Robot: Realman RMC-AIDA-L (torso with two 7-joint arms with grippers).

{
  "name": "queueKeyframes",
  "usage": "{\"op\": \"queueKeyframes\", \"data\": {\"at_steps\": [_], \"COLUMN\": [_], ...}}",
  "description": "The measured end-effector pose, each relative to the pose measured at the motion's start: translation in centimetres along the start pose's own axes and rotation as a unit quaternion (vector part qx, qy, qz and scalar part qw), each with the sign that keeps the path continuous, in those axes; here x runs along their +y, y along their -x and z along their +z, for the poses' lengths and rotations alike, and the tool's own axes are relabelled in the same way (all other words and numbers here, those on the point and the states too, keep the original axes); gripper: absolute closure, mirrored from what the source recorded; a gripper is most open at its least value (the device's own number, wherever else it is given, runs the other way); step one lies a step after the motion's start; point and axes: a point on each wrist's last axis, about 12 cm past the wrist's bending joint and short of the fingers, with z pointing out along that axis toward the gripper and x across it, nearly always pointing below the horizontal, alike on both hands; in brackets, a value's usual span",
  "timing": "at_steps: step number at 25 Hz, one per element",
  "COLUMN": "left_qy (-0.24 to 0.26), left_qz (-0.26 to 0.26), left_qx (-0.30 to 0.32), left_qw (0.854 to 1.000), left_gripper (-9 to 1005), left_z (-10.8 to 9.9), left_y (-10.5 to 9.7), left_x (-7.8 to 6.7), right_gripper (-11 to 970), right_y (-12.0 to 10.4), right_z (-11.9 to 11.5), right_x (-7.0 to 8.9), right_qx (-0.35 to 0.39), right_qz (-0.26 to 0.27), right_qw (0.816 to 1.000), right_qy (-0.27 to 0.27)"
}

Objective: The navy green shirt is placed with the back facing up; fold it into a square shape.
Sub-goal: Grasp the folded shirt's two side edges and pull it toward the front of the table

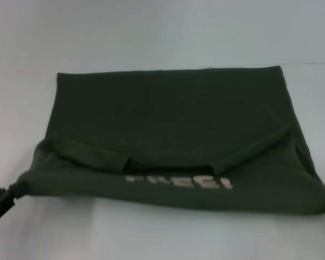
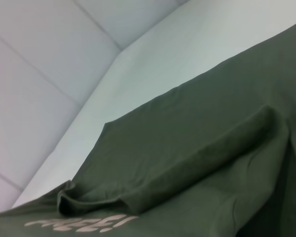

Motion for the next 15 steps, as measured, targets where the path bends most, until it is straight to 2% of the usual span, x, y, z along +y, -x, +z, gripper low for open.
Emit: {"op": "queueKeyframes", "data": {"at_steps": [5, 15], "left_qy": [-0.016, -0.045], "left_qz": [-0.008, -0.029], "left_qx": [0.015, 0.056], "left_qw": [1.000, 0.997], "left_gripper": [997, 998], "left_z": [-1.3, -1.9], "left_y": [-1.0, -2.5], "left_x": [-0.8, -1.7], "right_gripper": [920, 914], "right_y": [-1.6, -3.0], "right_z": [-1.0, -2.4], "right_x": [0.4, 0.6], "right_qx": [0.014, 0.006], "right_qz": [-0.006, -0.002], "right_qw": [1.000, 1.000], "right_qy": [0.008, 0.008]}}
